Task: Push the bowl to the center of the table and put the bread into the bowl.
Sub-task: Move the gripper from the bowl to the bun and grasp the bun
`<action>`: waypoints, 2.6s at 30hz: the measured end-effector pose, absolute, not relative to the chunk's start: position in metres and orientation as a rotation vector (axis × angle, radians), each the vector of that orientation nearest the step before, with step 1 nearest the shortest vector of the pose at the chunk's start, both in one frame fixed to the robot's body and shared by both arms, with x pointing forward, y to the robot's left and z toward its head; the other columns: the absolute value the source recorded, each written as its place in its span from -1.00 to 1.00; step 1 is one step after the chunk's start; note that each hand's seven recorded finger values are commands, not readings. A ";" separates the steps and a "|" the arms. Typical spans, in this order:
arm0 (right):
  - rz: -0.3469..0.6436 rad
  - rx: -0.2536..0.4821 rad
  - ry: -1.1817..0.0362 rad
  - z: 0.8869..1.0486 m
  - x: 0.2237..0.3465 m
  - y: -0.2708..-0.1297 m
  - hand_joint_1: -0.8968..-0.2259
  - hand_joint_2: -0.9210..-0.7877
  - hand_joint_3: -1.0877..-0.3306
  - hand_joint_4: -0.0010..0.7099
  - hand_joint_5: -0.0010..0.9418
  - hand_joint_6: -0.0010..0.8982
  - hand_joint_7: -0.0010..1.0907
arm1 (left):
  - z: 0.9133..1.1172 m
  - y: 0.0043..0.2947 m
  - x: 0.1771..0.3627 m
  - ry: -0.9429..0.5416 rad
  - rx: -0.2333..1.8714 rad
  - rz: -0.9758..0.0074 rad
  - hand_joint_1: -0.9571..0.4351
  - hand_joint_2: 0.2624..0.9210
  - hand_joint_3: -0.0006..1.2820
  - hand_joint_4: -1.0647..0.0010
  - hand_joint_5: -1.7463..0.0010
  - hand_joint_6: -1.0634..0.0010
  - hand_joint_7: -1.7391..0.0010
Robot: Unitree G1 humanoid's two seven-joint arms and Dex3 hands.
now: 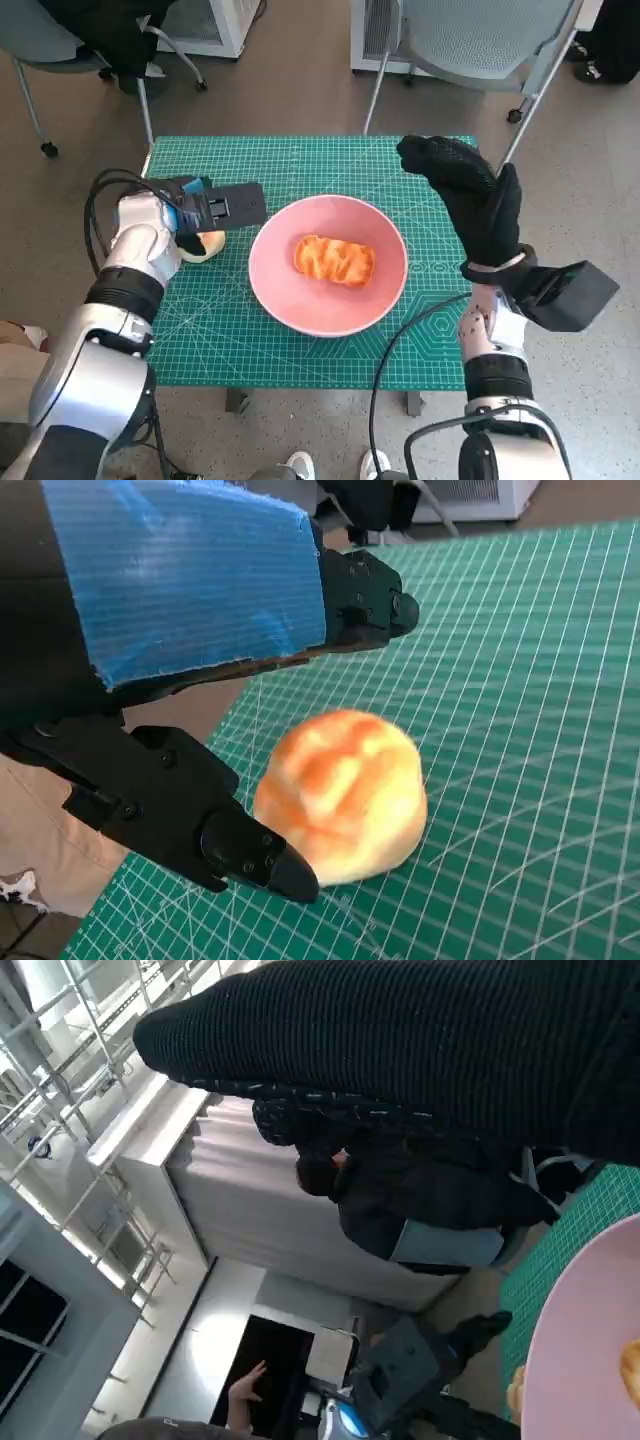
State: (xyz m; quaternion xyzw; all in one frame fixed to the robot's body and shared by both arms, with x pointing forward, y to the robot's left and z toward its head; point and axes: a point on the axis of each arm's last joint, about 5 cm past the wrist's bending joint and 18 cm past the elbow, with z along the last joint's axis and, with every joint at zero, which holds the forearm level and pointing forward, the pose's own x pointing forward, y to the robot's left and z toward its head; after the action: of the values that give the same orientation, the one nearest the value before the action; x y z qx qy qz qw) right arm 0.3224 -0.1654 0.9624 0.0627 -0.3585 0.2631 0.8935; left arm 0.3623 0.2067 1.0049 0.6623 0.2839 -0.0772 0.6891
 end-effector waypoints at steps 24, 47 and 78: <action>0.550 0.131 -0.739 0.963 0.322 -0.165 -0.29 -1.00 -0.50 -0.88 -1.00 -1.00 -0.54 | 0.993 0.206 0.361 0.622 1.509 -0.141 0.06 0.37 -0.97 1.00 1.00 0.80 1.00; 0.553 0.129 -0.733 0.963 0.322 -0.168 -0.30 -1.00 -0.51 -0.90 -1.00 -1.00 -0.56 | 0.973 0.207 0.355 0.613 1.501 -0.135 0.13 0.60 -0.98 0.78 0.43 0.60 0.98; 0.562 0.126 -0.733 0.964 0.321 -0.167 -0.31 -1.00 -0.50 -0.88 -0.99 -1.00 -0.56 | 0.952 0.213 0.346 0.504 1.545 -0.044 0.48 0.86 -0.69 -0.27 -0.46 -0.05 -0.17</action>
State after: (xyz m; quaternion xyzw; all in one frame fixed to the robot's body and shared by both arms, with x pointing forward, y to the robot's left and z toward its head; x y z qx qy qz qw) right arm 0.3205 -0.1673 0.9642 0.0609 -0.3532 0.2707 0.8934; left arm 0.3457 0.2130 0.9522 0.6903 0.2253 -0.0195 0.6873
